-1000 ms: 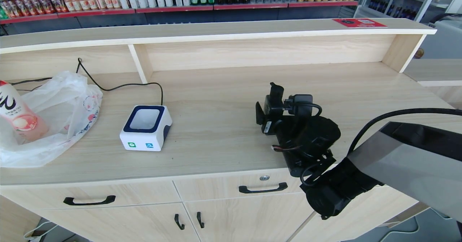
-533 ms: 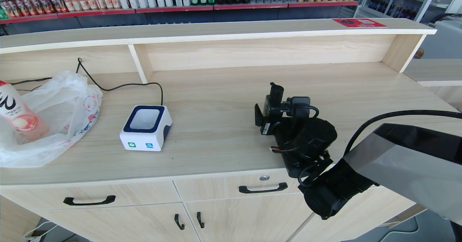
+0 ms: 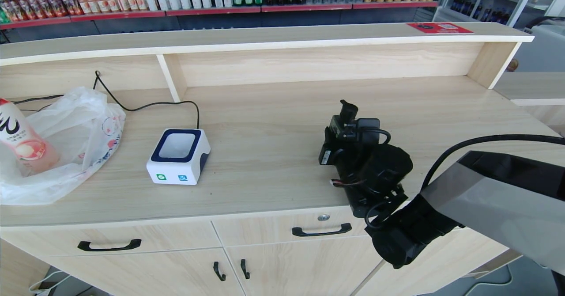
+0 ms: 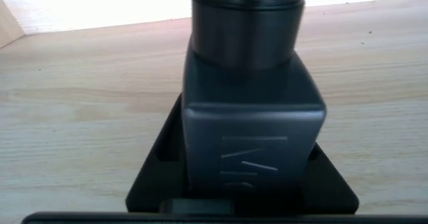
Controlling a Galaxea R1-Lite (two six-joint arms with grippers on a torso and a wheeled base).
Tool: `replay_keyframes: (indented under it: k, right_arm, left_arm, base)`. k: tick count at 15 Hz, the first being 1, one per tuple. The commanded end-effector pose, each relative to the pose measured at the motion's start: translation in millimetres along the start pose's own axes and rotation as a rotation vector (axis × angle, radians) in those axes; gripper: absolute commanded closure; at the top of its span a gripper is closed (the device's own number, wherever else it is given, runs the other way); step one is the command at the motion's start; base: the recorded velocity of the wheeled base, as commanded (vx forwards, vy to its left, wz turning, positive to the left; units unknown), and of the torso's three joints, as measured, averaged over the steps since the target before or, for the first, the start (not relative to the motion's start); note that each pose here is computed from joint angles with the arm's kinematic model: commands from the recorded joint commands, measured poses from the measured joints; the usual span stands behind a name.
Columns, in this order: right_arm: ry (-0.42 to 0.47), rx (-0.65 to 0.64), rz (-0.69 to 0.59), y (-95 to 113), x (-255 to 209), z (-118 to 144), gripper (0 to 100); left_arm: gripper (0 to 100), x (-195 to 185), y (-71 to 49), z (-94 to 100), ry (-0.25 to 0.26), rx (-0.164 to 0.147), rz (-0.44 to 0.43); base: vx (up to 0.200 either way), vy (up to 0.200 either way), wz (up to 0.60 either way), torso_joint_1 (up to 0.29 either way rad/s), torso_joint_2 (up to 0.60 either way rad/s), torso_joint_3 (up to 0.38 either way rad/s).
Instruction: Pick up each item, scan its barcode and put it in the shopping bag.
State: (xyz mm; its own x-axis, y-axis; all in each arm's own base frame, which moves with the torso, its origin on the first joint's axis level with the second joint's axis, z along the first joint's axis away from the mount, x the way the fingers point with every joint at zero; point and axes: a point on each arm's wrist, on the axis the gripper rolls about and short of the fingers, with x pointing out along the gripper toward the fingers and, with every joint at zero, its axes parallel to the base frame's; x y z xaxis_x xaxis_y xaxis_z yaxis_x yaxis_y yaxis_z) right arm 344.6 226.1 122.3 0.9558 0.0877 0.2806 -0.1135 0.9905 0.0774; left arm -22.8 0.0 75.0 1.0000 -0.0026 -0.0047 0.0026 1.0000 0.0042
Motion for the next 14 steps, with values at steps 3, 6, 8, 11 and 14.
replay_keyframes:
  k: [3,6,8,11,14]
  right_arm:
    - [-0.014,0.008,0.0,0,0,8,100]
    - [-0.006,0.03,-0.003,-6,-9,17,100]
    - [-0.007,0.031,-0.001,-9,-14,26,100]
    - [-0.008,0.032,-0.003,-14,-24,39,100]
    - [-0.023,0.039,-0.011,-28,-38,62,100]
  left_arm:
    - [0,0,0.0,-0.1,0.001,-0.001,-0.001]
    - [0,0,0.0,0.0,0.0,0.0,-0.001]
    - [0,0,0.0,0.0,0.0,-0.001,0.001]
    - [0,0,0.0,0.0,0.0,-0.001,0.001]
    - [0,0,0.0,0.0,0.0,-0.001,0.001]
  base:
    - [0.0,0.0,0.0,0.0,0.0,0.0]
    - [0.0,0.0,0.0,0.0,0.0,0.0]
    - [0.0,0.0,0.0,0.0,0.0,0.0]
    - [0.0,0.0,0.0,0.0,0.0,0.0]
    - [0.0,0.0,0.0,0.0,0.0,0.0]
